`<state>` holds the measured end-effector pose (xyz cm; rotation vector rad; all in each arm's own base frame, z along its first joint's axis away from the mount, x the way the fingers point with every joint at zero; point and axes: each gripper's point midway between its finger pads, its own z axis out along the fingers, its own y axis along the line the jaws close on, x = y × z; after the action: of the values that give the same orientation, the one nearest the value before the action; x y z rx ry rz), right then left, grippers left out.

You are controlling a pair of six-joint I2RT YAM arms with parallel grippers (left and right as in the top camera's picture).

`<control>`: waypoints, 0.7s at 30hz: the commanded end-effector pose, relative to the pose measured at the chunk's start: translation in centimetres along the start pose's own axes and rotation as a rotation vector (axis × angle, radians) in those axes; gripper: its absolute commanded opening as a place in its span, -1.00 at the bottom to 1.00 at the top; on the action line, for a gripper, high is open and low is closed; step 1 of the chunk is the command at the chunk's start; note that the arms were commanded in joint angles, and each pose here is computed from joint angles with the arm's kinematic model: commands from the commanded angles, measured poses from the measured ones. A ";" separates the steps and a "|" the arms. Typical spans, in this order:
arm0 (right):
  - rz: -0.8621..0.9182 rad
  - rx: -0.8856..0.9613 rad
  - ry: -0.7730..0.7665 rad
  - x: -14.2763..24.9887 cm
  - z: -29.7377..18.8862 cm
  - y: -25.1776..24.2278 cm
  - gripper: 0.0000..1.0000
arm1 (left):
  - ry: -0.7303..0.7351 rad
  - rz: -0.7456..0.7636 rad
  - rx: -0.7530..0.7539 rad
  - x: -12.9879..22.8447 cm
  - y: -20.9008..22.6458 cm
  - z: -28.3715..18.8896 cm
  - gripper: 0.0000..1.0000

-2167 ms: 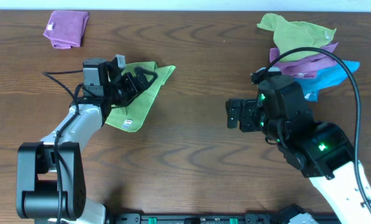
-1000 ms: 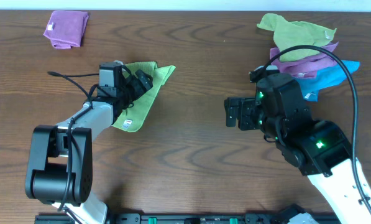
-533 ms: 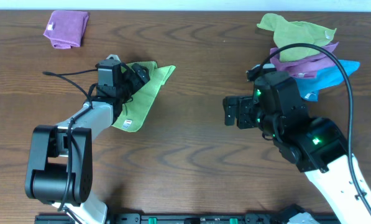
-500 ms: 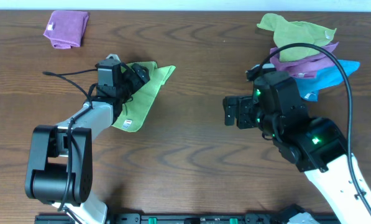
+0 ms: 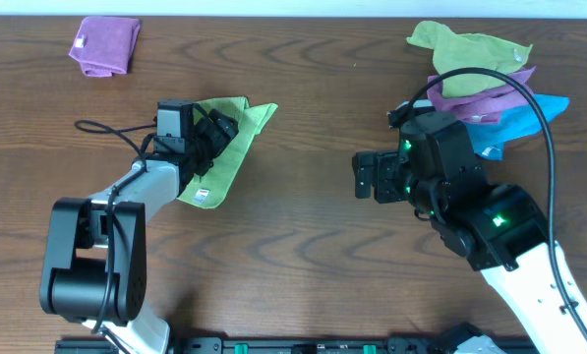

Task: Fold the cloth
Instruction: 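Grasp the green cloth's left corner with the left gripper, then reach the right gripper to the cloth's labeled corner and grasp it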

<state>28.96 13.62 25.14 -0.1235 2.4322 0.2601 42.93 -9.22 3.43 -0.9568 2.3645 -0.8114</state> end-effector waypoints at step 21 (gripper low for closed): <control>-0.008 0.004 0.000 -0.2 0.3 -0.1 0.99 | -0.089 -0.126 0.069 -1.6 -1.5 1.8 0.14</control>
<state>29.10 13.69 25.26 -0.1230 2.4245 0.2637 45.18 -9.52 3.14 -1.1084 2.2203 -0.8649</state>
